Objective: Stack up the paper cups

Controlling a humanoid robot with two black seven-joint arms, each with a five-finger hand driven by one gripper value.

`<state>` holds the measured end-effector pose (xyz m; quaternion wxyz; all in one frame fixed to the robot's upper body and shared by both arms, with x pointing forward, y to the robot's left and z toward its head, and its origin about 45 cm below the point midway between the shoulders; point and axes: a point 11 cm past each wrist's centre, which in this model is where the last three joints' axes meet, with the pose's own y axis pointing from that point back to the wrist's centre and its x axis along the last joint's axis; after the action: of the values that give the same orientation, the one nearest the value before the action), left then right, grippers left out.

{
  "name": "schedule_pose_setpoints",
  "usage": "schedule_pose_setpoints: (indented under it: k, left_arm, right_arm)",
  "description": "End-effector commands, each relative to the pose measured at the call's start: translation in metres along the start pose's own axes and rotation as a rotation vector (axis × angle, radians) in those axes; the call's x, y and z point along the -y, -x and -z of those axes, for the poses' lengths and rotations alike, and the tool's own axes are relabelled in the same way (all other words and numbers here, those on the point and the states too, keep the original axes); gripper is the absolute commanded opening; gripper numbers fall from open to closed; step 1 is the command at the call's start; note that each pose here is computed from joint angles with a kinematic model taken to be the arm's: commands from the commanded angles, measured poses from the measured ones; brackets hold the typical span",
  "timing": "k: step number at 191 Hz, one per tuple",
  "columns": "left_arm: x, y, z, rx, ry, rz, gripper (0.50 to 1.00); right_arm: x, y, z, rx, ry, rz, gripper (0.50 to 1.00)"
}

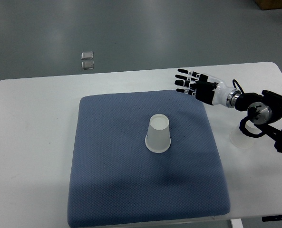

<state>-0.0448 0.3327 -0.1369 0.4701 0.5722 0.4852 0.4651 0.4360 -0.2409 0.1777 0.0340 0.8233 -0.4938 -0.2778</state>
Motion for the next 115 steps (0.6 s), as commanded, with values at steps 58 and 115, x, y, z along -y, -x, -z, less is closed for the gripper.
schedule_pose_setpoints:
  k: [58,115]
  left_arm:
    - [0.000,0.000,-0.001,0.003,0.000,-0.001,1.000]
    - [0.000,0.000,-0.002,0.001,0.002,0.001,1.000]
  right_arm:
    - [-0.001,-0.001,-0.003,-0.014,0.014,-0.002,0.926]
    - [-0.004,-0.006,-0.007,-0.084,0.035,-0.011,0.926]
